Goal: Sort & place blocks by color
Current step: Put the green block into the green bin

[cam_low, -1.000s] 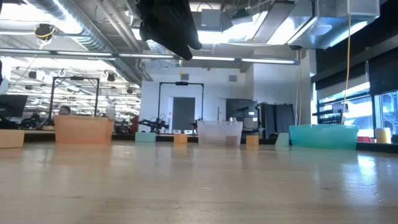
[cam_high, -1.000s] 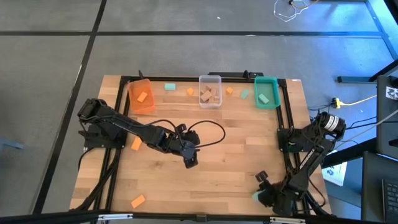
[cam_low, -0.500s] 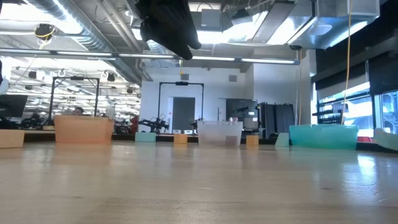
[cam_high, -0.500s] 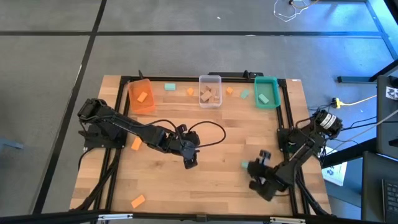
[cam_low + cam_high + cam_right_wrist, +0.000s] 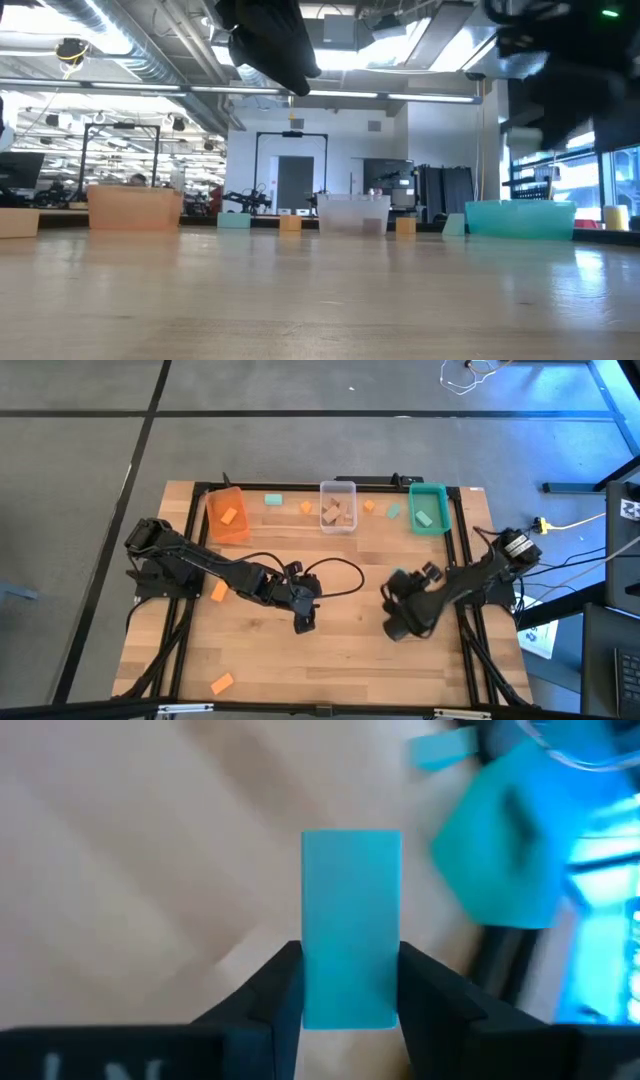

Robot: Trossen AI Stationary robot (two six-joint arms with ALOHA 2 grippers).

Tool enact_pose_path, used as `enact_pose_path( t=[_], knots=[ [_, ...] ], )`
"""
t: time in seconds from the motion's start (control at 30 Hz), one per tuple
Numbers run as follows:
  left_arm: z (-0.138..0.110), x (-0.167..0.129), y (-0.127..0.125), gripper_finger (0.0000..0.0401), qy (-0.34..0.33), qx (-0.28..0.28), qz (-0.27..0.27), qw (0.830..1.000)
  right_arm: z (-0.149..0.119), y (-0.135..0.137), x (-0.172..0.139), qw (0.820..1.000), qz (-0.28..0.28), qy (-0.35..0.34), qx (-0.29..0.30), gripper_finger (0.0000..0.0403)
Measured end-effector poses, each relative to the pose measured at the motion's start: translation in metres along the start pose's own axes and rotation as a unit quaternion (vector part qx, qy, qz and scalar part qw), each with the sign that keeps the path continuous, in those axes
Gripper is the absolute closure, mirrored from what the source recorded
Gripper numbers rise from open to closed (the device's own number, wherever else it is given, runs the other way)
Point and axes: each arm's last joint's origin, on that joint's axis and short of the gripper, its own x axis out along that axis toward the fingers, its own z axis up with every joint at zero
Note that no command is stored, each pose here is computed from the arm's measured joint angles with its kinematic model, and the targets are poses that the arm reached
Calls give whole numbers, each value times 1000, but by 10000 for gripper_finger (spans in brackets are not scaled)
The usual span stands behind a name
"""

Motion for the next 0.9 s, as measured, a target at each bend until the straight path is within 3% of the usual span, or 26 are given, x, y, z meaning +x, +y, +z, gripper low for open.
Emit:
enact_pose_path(
  t=[0.1,0.37,0.67,0.9],
  knots=[
    [0,0,-1,211,0,14,-1,1000,26,-13,-5,999,-34,0,16,276],
    [-3,-2,-5,211,2,33,-7,999,76,-67,3,996,-24,7,90,276],
    [-3,-4,-9,211,-5,36,-11,999,89,-138,24,984,-46,36,166,276],
    [12,-1,-3,211,-77,22,26,996,89,-168,48,970,-88,72,214,276]
  ],
)
